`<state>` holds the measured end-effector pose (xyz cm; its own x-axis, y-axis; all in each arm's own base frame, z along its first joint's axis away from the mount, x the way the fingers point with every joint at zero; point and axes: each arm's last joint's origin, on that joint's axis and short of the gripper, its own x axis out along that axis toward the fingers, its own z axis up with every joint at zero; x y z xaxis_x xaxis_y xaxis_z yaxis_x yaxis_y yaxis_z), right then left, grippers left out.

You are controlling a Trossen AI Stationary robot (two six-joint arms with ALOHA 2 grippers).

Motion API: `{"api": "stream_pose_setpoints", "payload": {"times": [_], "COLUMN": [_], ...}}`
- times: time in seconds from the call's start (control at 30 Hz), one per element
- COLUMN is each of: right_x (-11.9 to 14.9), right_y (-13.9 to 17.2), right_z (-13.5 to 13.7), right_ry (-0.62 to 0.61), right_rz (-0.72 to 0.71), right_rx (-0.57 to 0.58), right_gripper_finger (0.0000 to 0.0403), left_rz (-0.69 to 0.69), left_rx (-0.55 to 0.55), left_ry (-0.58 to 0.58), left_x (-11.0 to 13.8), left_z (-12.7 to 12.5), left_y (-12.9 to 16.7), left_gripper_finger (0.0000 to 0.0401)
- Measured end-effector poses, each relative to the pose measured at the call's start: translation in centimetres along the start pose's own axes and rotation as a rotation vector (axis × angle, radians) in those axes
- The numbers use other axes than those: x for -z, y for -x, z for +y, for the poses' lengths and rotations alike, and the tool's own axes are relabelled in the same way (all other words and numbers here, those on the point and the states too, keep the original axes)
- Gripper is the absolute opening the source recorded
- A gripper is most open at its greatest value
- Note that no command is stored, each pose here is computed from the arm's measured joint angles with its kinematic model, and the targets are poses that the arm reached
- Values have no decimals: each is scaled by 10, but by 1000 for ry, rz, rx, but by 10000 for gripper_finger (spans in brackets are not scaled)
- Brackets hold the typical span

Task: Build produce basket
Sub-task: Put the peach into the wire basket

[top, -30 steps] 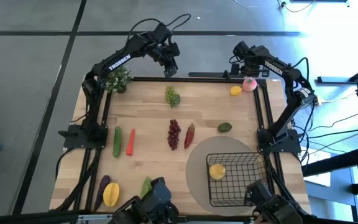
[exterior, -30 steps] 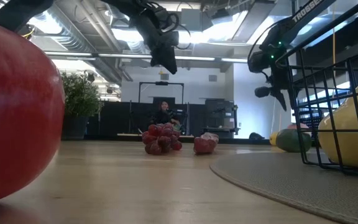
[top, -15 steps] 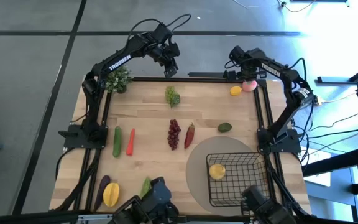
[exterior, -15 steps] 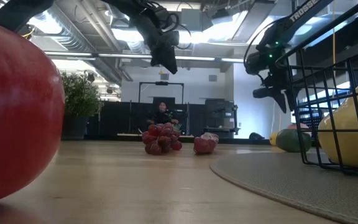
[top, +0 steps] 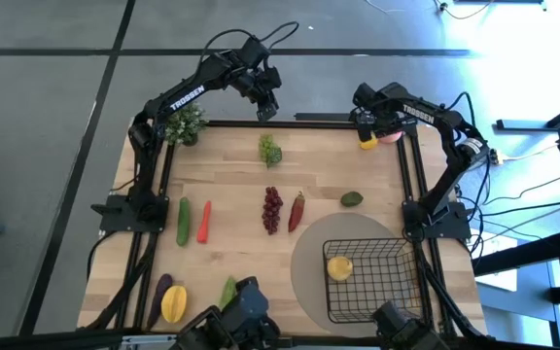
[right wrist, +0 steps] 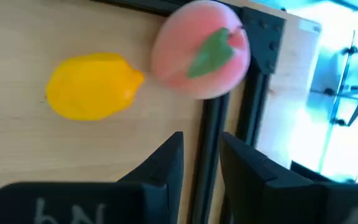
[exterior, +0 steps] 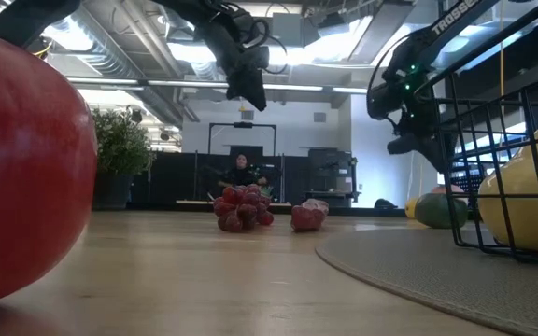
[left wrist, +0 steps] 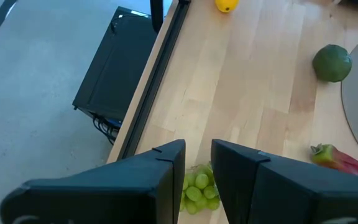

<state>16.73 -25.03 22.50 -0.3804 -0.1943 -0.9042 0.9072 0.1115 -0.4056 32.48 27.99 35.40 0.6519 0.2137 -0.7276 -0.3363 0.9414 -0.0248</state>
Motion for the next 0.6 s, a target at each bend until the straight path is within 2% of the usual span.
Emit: {"api": "stream_pose_setpoints", "payload": {"times": [0.17,0.43,0.6], "right_x": [3,7,8], "right_y": [-8,-23,-30], "right_z": [8,14,16], "right_ry": [37,27,41], "right_rz": [-67,-96,-138], "right_rx": [64,62,112], "right_gripper_finger": [96,96,96], "left_rz": [1,1,1], "left_rx": [-1,-1,-1], "left_ry": [9,30,32], "left_x": [0,0,0], "left_z": [0,0,0], "left_y": [0,0,0], "left_gripper_finger": [67,67,67]}}
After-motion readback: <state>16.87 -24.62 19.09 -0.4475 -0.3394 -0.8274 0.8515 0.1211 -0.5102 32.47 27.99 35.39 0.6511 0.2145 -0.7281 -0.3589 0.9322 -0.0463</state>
